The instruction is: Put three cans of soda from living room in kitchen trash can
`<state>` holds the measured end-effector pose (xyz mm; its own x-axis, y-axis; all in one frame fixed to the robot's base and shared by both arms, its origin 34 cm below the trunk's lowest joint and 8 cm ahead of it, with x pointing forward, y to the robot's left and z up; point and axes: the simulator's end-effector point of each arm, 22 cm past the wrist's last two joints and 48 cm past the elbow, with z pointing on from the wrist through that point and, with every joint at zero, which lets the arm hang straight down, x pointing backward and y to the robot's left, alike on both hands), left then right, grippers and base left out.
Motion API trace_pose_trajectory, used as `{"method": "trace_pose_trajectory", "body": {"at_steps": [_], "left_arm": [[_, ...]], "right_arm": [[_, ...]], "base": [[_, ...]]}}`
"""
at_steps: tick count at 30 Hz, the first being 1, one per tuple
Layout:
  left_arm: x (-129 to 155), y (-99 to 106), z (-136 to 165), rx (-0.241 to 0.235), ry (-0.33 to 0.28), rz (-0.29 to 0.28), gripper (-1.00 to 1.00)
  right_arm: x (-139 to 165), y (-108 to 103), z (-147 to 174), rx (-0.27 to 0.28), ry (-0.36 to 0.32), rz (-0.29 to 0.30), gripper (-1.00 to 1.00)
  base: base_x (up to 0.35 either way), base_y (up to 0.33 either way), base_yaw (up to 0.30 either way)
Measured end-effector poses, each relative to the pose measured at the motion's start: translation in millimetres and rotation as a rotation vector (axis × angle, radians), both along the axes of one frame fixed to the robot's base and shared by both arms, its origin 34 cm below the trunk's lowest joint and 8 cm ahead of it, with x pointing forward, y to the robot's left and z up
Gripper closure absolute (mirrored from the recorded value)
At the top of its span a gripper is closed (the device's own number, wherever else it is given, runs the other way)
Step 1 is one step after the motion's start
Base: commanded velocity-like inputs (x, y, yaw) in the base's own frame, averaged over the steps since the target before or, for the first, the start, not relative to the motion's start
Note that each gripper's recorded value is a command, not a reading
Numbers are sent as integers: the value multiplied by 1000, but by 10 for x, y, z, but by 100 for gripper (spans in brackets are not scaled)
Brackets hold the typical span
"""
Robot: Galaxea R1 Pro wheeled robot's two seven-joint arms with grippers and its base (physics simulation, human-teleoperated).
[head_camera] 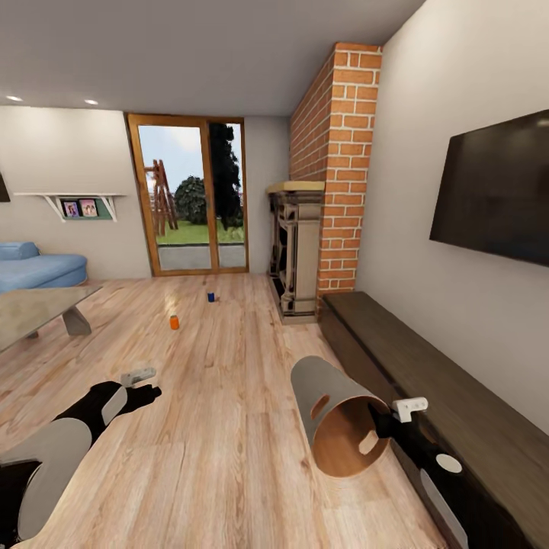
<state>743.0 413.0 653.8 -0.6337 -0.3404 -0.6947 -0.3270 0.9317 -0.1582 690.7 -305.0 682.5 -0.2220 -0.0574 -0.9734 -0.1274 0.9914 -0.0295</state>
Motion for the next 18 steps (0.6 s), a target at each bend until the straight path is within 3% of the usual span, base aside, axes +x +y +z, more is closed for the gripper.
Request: {"method": "trace_pose_trajectory", "body": {"at_steps": [6,9,18], "left_arm": [[-10,-58,-127,-4,-1,-6,-100],[-20,-82,-191,-6,-1,-9,-100],[-53,-145,-400,-11,0,-16,-100]], "right_arm": [[64,-62,377,33,-22,-22,100],[77,-22,707,49,-70,-14,100],[26,-26,617,41,-60,-14,100]], "base": [[0,0,0],[0,0,0],[0,0,0]]}}
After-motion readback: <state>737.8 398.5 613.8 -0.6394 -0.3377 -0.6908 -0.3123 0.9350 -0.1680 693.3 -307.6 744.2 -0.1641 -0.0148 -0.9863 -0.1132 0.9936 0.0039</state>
